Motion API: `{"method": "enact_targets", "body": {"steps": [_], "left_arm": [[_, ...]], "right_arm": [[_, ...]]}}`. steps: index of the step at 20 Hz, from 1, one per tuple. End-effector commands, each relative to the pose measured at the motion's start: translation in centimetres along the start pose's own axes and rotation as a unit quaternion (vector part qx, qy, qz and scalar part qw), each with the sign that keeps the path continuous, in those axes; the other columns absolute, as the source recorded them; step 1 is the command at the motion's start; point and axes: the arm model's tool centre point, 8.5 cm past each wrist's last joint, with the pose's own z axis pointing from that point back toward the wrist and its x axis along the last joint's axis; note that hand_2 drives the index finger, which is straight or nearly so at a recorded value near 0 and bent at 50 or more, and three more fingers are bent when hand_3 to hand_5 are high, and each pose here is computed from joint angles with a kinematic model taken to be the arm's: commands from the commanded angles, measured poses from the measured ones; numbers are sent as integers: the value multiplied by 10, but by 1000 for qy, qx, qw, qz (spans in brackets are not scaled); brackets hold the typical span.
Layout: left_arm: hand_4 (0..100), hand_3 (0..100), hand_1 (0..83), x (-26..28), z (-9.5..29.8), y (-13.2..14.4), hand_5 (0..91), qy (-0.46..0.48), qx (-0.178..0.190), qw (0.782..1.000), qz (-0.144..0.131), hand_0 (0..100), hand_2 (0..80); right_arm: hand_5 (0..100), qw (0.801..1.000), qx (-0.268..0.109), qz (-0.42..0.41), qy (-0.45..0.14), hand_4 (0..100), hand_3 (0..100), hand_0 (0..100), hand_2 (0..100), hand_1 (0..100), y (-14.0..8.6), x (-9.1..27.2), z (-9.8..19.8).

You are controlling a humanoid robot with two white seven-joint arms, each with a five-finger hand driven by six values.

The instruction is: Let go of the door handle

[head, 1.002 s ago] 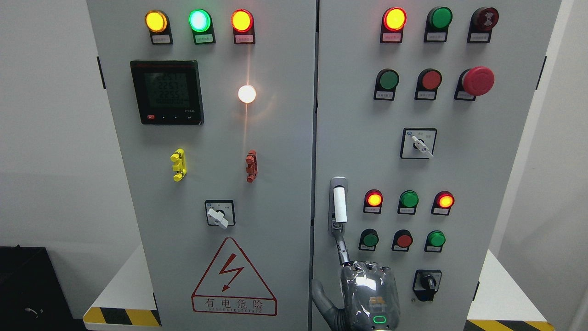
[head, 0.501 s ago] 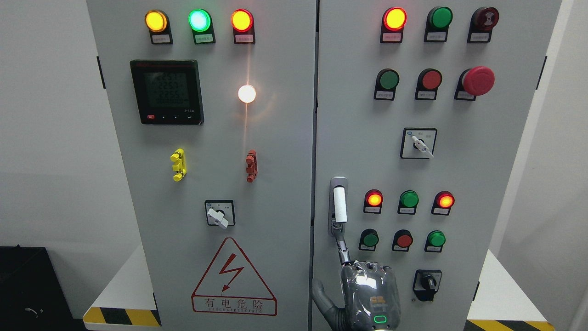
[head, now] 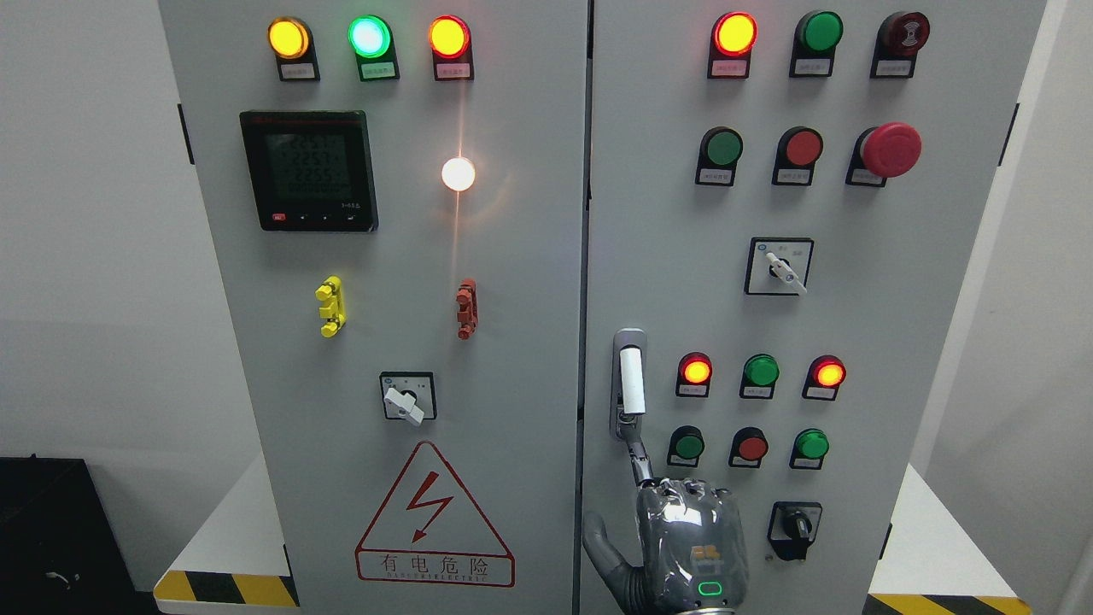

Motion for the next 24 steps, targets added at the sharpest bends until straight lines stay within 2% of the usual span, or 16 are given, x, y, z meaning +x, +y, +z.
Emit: {"method": "enact_targets", "body": {"steps": [1, 8, 13, 17, 22, 24], "left_arm": [[0, 0, 556, -11, 1, 0, 0, 8, 0, 1000, 0, 120, 0], [0, 0, 556, -11, 1, 0, 0, 8, 0, 1000, 0, 120, 0], [0, 0, 556, -11, 1, 0, 0, 8, 0, 1000, 0, 120, 0], [0, 0, 556, -11, 1, 0, 0, 8, 0, 1000, 0, 120, 0], [0, 0, 556, -11, 1, 0, 0, 8, 0, 1000, 1, 120, 0], [0, 0, 556, -11, 1, 0, 0, 8, 0, 1000, 1, 120, 0]], "right_arm": [[1000, 1000, -12, -3, -5, 1000, 1000, 387, 310, 355, -7, 3, 0], [1000, 1000, -26, -8, -4, 1000, 1000, 392, 436, 358, -17, 2, 0], [1000, 999, -41, -12, -4, 1000, 1000, 481, 578, 355, -27, 0, 1], [1000, 998, -55, -15, -1, 1000, 1000, 508, 648, 347, -38, -3, 1], [1000, 999, -51, -20, 4, 1000, 1000, 523, 725, 343, -39, -5, 11], [1000, 998, -52, -21, 3, 1000, 1000, 515, 787, 328, -41, -5, 12]]}}
